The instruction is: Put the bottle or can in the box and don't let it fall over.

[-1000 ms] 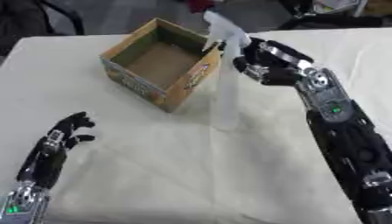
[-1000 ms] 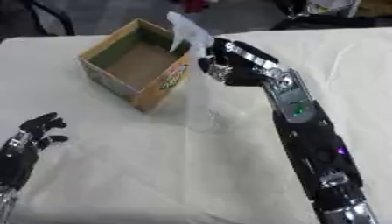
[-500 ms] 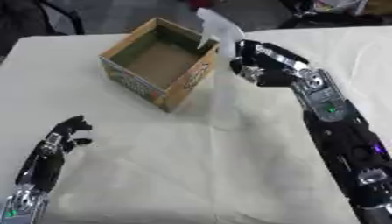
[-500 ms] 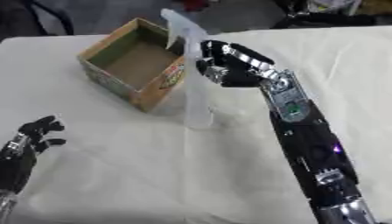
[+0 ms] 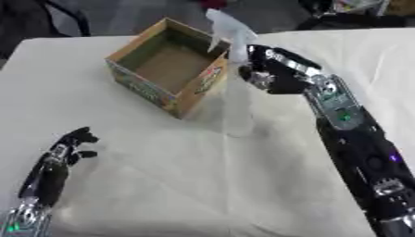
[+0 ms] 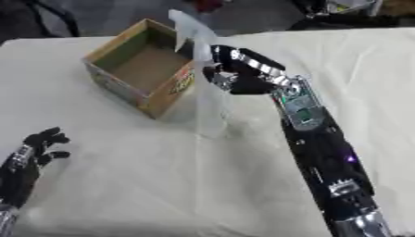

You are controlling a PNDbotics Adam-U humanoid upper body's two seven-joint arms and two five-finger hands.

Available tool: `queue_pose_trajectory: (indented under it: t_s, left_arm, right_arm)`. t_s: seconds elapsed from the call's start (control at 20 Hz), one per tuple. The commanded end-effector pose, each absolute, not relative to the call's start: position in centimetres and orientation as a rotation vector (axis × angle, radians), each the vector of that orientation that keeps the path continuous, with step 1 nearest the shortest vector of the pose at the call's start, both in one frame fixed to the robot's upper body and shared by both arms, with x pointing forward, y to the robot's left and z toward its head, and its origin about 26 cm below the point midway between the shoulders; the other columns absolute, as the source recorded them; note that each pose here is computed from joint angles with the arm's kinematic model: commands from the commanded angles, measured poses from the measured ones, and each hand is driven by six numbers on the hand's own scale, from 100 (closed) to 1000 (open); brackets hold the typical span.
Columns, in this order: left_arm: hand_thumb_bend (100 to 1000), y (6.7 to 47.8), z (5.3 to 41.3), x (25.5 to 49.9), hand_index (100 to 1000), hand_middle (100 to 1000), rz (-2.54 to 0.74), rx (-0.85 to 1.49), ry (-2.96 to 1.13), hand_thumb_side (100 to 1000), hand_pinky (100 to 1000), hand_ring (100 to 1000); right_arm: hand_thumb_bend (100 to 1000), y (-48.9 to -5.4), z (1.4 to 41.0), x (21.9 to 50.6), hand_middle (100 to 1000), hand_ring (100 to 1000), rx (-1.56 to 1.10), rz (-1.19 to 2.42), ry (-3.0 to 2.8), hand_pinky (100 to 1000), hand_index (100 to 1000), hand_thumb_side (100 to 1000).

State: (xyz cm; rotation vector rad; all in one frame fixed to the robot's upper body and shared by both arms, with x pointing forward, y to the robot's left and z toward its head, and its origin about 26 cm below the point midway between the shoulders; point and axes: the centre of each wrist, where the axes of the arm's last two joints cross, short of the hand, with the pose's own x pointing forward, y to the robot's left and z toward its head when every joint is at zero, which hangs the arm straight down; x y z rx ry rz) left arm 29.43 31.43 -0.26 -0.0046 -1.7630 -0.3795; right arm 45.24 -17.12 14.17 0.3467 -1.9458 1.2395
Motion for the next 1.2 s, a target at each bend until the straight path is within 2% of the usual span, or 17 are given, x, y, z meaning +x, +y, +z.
queue_pose_trajectory:
  t_s: [0.05, 0.55, 1.2]
  left_arm:
    - [114, 31.8, 0.2, 29.7, 890, 686, -0.39, 0.015, -1.778, 1000, 742, 947]
    - [114, 31.7, 0.2, 29.7, 890, 687, -0.4, 0.013, -1.777, 1000, 744, 948]
    - [114, 31.6, 0.0, 29.8, 891, 689, -0.397, 0.01, -1.771, 1000, 746, 949]
  right_arm:
    - [100, -16.6, 16.0, 45.1, 866, 876, 0.342, 1.27, -2.003, 785, 912, 537]
    - [100, -16.0, 17.3, 44.6, 877, 876, 0.393, 1.289, -2.031, 787, 912, 538]
    - [100, -15.7, 16.1, 44.8, 878, 874, 0.401, 1.313, -1.966, 784, 908, 568]
